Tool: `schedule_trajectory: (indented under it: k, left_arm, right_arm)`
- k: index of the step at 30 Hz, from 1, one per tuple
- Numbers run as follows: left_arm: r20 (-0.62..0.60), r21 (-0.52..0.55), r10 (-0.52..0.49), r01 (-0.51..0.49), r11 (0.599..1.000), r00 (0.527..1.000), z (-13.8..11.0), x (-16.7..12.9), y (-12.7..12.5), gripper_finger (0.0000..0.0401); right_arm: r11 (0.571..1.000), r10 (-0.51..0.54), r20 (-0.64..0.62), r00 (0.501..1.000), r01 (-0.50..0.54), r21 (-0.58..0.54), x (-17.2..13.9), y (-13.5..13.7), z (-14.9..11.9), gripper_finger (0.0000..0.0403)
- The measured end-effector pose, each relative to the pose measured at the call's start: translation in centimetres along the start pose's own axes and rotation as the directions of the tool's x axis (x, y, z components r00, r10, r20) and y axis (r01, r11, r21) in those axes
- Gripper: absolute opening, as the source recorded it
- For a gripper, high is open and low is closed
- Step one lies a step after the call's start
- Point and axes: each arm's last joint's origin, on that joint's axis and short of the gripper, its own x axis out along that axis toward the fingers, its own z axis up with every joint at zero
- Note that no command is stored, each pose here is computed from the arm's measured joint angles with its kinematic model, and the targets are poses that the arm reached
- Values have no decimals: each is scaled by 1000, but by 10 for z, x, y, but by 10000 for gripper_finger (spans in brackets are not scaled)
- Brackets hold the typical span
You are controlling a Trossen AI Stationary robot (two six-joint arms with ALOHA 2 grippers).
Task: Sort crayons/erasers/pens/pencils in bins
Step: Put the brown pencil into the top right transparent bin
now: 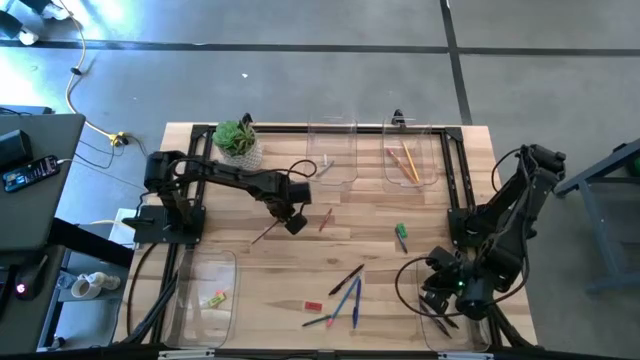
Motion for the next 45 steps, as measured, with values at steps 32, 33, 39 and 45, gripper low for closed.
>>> schedule_trajectory:
  k: [32, 33, 39, 45]
  left_arm:
    - [461, 286, -562, 484, 827, 687, 10, -123, -9, 12]
    - [477, 298, -571, 489, 820, 668, 11, -125, -10, 12]
    - [546, 344, -613, 515, 785, 570, 21, -134, -10, 12]
    - [596, 415, -675, 552, 723, 436, 32, -147, -8, 12]
  right_arm:
    - [977, 4, 398, 917, 80, -195, -29, 28, 84, 77]
    - [976, -5, 405, 915, 93, -198, -29, 28, 87, 81]
    - [970, -27, 445, 895, 131, -203, -38, 18, 108, 116]
    - [965, -32, 498, 866, 157, -211, -56, 2, 129, 143]
